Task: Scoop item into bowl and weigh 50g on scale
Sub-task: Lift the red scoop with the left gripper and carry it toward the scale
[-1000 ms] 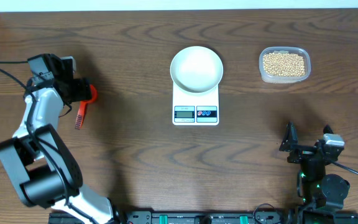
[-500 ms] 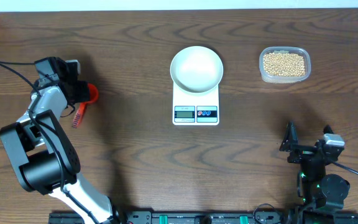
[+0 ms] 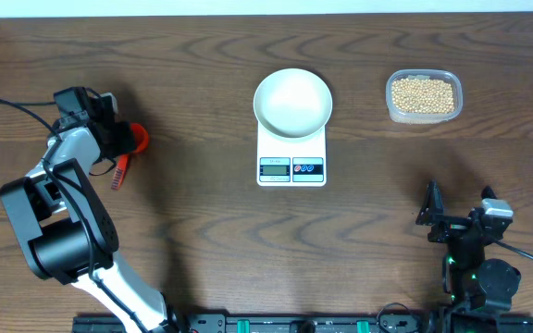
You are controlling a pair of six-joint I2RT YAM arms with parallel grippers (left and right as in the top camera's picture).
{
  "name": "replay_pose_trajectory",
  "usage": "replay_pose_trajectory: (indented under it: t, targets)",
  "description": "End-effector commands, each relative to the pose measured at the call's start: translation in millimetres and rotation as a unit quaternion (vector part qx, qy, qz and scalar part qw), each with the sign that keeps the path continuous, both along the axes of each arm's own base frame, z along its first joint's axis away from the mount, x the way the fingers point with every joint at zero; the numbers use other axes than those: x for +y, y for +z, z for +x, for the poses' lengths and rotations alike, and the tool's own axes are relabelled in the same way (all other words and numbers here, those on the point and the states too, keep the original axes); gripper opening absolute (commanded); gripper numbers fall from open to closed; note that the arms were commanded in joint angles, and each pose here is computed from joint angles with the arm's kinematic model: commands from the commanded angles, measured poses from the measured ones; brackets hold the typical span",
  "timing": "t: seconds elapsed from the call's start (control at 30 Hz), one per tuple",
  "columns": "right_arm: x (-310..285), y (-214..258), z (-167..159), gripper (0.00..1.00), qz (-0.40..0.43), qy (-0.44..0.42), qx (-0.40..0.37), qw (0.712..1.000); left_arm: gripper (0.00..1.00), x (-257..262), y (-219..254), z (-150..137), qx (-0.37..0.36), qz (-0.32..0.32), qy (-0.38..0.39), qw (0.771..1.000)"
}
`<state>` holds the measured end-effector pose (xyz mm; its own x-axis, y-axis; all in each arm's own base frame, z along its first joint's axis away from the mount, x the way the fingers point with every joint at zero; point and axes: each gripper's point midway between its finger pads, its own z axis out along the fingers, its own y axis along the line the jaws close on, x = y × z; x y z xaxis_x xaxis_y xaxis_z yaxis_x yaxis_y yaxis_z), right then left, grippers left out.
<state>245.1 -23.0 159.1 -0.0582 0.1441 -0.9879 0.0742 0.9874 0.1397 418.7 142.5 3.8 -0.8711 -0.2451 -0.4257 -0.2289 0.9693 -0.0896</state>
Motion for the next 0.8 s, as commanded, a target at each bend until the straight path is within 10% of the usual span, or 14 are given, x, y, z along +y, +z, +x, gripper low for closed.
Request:
replay_pose_trajectory:
  t: [0.0, 0.3, 0.53, 0.67, 0.77]
  targets:
    - [2.3, -0.9, 0.1, 0.99, 0.007, 0.003, -0.001, 1.0, 0.07, -0.6, -14.5, -9.8, 0.028, -0.042, 0.082, 0.995]
    - [2.3, -0.9, 0.1, 0.99, 0.007, 0.003, -0.001, 1.0, 0.07, -18.4, -26.1, -52.8, 0.118, -0.164, 0.363, 0.91]
    - [2.3, -0.9, 0.1, 0.99, 0.007, 0.003, -0.001, 1.0, 0.07, -28.6, -29.3, -77.7, 0.169, -0.18, 0.434, 0.866]
    - [2.3, -0.9, 0.1, 0.99, 0.007, 0.003, -0.001, 1.0, 0.53, -27.4, -29.1, -75.1, 0.165, -0.173, 0.403, 0.884]
    - [2.3, -0.9, 0.1, 0.99, 0.007, 0.003, -0.001, 1.0, 0.57, -26.4, -28.9, -72.7, 0.161, -0.165, 0.374, 0.898]
